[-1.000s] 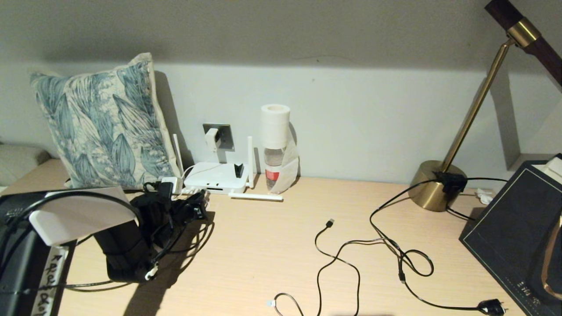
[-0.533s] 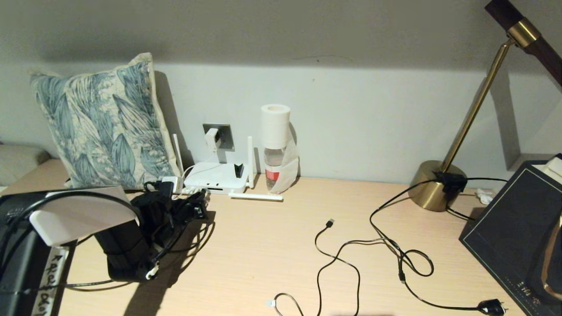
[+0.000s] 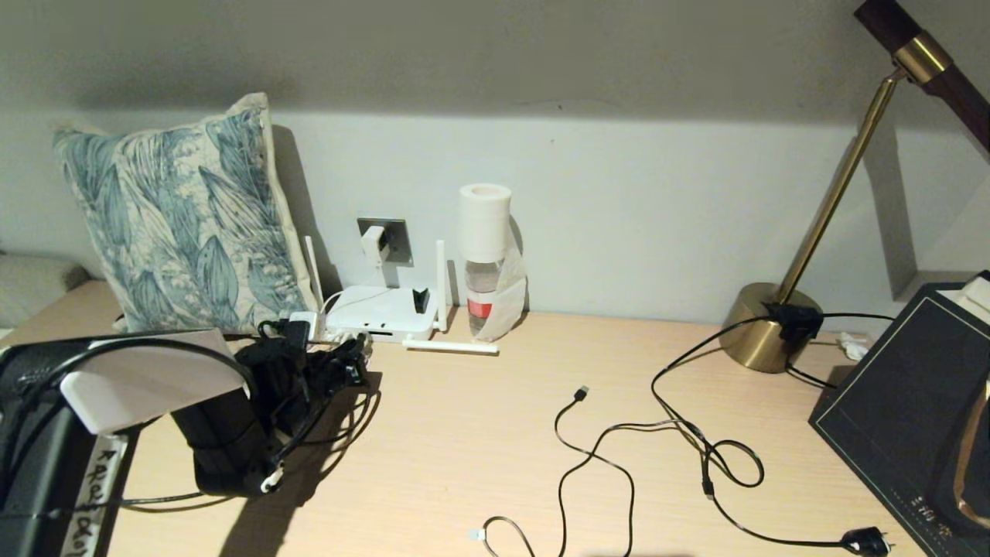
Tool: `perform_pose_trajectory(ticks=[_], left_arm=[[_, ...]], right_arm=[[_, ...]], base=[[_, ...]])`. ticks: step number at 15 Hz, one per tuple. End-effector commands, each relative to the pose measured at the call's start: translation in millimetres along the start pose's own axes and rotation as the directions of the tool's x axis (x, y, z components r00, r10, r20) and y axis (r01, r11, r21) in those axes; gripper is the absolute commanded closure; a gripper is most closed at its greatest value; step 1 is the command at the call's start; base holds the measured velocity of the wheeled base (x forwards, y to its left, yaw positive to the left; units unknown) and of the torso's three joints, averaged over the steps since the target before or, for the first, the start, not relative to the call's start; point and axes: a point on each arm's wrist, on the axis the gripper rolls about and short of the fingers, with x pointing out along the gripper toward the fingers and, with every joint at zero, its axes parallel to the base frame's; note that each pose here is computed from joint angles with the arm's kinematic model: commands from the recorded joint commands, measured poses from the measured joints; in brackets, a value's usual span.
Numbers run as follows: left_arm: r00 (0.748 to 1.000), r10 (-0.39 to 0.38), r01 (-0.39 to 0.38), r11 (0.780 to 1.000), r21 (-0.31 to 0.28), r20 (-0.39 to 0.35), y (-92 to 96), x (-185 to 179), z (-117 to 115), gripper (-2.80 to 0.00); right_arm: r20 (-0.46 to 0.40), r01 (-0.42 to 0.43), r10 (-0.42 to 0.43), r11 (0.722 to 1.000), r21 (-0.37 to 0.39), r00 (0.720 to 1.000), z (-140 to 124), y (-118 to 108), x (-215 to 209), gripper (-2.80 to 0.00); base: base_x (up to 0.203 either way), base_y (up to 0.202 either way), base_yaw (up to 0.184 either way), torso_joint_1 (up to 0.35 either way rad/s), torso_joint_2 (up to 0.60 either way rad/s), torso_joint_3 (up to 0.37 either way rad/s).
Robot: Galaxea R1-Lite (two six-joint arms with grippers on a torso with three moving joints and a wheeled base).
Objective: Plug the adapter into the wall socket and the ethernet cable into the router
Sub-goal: Plug cable into router interface
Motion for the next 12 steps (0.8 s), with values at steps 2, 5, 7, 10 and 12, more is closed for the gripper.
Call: perform_pose_trajectory(ticks=[2, 5, 7, 10, 12], left_arm=[[1.000, -0.003, 0.003, 1.000, 0.000, 0.003, -1.4, 1.6, -2.7, 0.00], [1.000, -0.005, 0.005, 1.000, 0.000, -0.001, -1.3, 2.0, -4.5, 0.00], [1.000, -0.004, 0.004, 1.000, -0.001, -0.004, -1.2, 2.7, -6.5, 0.00], [1.000, -0.005, 0.005, 1.000, 0.000, 0.001, -1.1, 4.1, -6.2, 0.00], [1.000, -0.003, 0.003, 1.000, 0.000, 0.004, -0.5, 4.6, -5.7, 0.00]], right_arm=[[-0.002, 0.001, -0.001, 1.000, -0.001, 1.000, -0.2, 0.0, 0.0, 0.00], [-0.002, -0.001, 0.001, 1.000, -0.001, 1.000, -0.1, 0.0, 0.0, 0.00], [-0.003, -0.001, 0.001, 1.000, -0.001, 1.000, -0.1, 0.0, 0.1, 0.00], [-0.002, -0.001, 0.001, 1.000, -0.001, 1.000, -0.2, 0.0, 0.0, 0.00], [-0.002, -0.001, 0.001, 1.000, -0.001, 1.000, -0.2, 0.0, 0.0, 0.00]], base=[[0.000, 0.000, 0.000, 0.000, 0.00, 0.000], [0.000, 0.000, 0.000, 0.000, 0.00, 0.000], [0.000, 0.000, 0.000, 0.000, 0.00, 0.000], [0.000, 0.000, 0.000, 0.000, 0.00, 0.000], [0.000, 0.000, 0.000, 0.000, 0.00, 0.000]])
